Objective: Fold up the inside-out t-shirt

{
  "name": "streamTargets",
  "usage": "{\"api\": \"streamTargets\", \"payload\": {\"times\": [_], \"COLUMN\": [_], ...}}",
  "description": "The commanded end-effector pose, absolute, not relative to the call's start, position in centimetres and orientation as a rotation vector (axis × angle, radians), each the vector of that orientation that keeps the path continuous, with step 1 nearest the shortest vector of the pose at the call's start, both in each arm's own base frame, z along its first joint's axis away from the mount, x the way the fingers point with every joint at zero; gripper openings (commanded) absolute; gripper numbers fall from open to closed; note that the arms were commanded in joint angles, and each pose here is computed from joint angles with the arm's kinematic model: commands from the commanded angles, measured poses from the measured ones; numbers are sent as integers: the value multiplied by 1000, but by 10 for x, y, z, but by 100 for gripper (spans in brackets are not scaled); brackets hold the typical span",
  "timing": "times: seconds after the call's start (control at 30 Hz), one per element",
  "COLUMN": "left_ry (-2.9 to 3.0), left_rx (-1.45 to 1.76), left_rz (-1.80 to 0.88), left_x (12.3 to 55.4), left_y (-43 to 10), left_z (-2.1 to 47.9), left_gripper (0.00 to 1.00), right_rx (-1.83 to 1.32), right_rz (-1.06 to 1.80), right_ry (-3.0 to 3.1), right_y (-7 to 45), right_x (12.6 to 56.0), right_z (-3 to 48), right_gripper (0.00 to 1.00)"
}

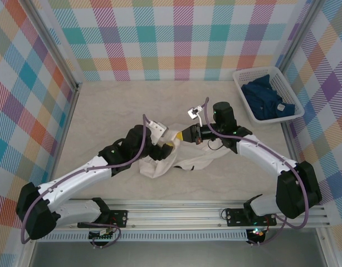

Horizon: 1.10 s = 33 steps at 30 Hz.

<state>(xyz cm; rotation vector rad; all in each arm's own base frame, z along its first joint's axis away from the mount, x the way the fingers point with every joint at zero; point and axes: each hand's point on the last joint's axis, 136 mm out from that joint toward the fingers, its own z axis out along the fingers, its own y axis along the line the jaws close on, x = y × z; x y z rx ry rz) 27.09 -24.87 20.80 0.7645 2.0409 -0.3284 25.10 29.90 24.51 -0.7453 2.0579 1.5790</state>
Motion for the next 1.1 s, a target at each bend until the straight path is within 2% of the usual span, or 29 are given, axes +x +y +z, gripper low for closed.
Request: {"api": "streamTargets", "payload": {"times": [0.0, 0.07, 0.17, 0.23, 0.27, 0.33, 0.4, 0.47, 0.57, 0.7, 0.87, 0.93, 1.07], "left_ry": [1957, 1957, 1964, 2000, 2025, 2097, 2160, 2215, 2265, 2299, 2312, 2318, 2315], "left_rx": [775, 783, 843, 885, 888, 874, 812, 760, 651, 560, 522, 513, 514], "left_rz": [-173, -168, -282, -429, -535, -754, -900, -978, -1076, -1162, -1174, -1177, -1185], "left_x": [294, 300, 299, 289, 282, 265, 253, 245, 241, 244, 248, 249, 247], "left_y": [-247, -254, -274, -285, -288, -291, -289, -287, -287, -292, -292, -291, -290], "left_z": [224, 221, 222, 224, 228, 232, 236, 240, 244, 248, 250, 250, 251], "left_gripper": [79, 70, 45, 27, 14, 1, 0, 0, 0, 0, 0, 0, 0], "right_rx": [-823, -834, -847, -806, -752, -640, -518, -470, -550, -832, -1018, -1021, -936], "right_rz": [1612, 1612, 1546, 1404, 1283, 1076, 831, 650, 595, 784, 810, 771, 601], "right_ry": [2006, 2008, 2046, 2110, 2170, 2262, 2359, 2390, 2294, 2035, 1931, 1940, 2022], "right_y": [302, 302, 297, 289, 282, 268, 247, 232, 235, 270, 291, 293, 289], "right_x": [245, 244, 245, 256, 267, 288, 307, 316, 310, 258, 213, 211, 236], "right_z": [257, 256, 249, 241, 235, 222, 208, 201, 214, 239, 223, 213, 190], "right_gripper": [0, 0, 0, 0, 0, 2, 11, 25, 35, 39, 36, 36, 42]}}
